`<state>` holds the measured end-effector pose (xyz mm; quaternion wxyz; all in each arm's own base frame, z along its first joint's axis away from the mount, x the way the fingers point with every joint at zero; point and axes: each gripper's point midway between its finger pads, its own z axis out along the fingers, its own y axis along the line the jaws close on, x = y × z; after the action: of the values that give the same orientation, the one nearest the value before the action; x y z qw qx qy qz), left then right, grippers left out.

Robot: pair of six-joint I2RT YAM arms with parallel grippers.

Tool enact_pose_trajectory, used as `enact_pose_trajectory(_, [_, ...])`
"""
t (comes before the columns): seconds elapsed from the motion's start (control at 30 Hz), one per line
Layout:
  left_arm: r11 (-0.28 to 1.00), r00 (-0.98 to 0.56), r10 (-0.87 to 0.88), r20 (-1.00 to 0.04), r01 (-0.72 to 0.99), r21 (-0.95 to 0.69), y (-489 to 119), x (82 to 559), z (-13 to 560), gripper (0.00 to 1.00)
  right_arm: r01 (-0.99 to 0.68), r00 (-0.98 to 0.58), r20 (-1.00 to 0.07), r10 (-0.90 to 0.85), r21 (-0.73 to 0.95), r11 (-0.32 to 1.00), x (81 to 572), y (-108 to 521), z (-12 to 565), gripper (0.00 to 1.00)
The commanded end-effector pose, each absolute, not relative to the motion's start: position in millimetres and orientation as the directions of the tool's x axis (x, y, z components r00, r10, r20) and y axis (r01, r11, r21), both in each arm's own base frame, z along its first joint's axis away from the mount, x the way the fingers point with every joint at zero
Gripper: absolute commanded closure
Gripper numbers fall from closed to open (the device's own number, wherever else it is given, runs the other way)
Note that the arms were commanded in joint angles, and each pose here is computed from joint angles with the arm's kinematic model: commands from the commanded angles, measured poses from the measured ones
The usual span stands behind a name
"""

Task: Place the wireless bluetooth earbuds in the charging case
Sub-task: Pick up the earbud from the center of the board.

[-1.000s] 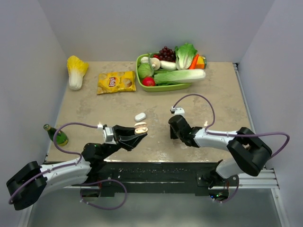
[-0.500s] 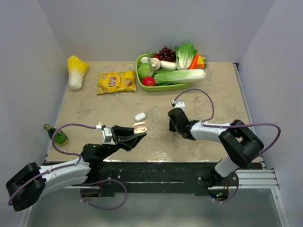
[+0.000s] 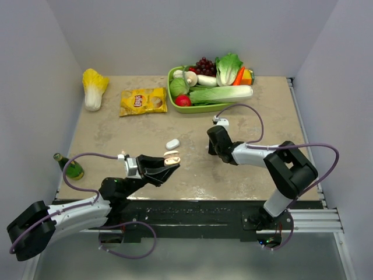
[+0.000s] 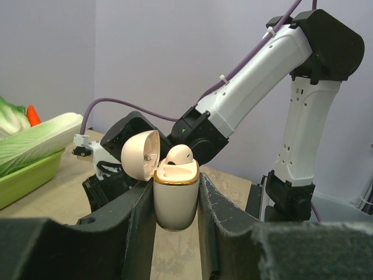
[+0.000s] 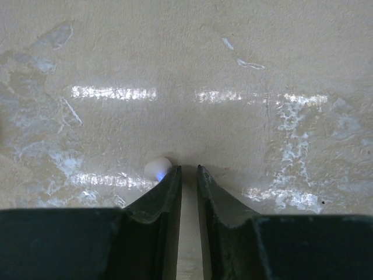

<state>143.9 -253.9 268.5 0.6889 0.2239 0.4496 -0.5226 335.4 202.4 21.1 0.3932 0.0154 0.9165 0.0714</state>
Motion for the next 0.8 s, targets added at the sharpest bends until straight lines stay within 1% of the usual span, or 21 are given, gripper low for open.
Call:
enact_pose_trajectory(0.0, [0.321,0.259,-0.796,-0.548,0.947,-0.019,-197.3,101.8,364.6,1.00,0.005,-0.681,-0.727,0.090,0.118,0.993,333.0,189.2,32.1,0.79])
enact_pose_trajectory(0.03, [0.322,0.258,-0.795,-0.550,0.947,-0.021,-197.5,102.3,364.2,1.00,0.009,-0.657,-0.747,0.105,0.132,0.991,334.2,188.3,45.5,0.78])
enact_pose_trajectory(0.13, [0.324,0.259,-0.795,-0.549,0.946,-0.023,-197.5,103.1,364.5,1.00,0.002,-0.640,-0.760,0.113,0.145,0.989,333.2,187.7,61.6,0.73])
enact_pose_trajectory(0.17, [0.324,0.258,-0.793,-0.551,0.946,-0.024,-197.8,103.3,363.7,1.00,-0.002,-0.637,-0.762,0.114,0.150,0.989,333.9,188.3,65.3,0.69])
enact_pose_trajectory(0.23, [0.324,0.259,-0.794,-0.550,0.946,-0.023,-197.6,103.1,363.9,1.00,-0.018,-0.622,-0.775,0.113,0.159,0.987,337.0,191.3,75.2,0.65])
enact_pose_trajectory(0.27, [0.324,0.259,-0.794,-0.550,0.946,-0.023,-197.6,103.1,363.9,1.00,-0.035,-0.624,-0.774,0.109,0.167,0.985,336.6,194.4,77.6,0.61])
enact_pose_trajectory(0.33, [0.324,0.260,-0.796,-0.547,0.946,-0.022,-197.0,102.7,365.1,1.00,-0.073,-0.628,-0.773,0.088,0.171,0.982,338.4,201.5,80.9,0.58])
enact_pose_trajectory(0.37, [0.325,0.259,-0.795,-0.549,0.945,-0.024,-197.4,103.3,364.6,1.00,-0.088,-0.644,-0.761,0.073,0.168,0.982,339.1,205.7,74.4,0.55])
enact_pose_trajectory(0.47, [0.321,0.255,-0.794,-0.552,0.947,-0.024,-198.2,103.1,363.5,1.00,-0.130,-0.704,-0.710,0.019,0.155,0.979,335.9,215.5,58.1,0.53])
enact_pose_trajectory(0.77, [0.321,0.253,-0.794,-0.552,0.947,-0.027,-197.9,103.1,362.7,1.00,-0.128,-0.733,-0.680,0.002,0.140,0.982,341.4,221.7,42.4,0.51])
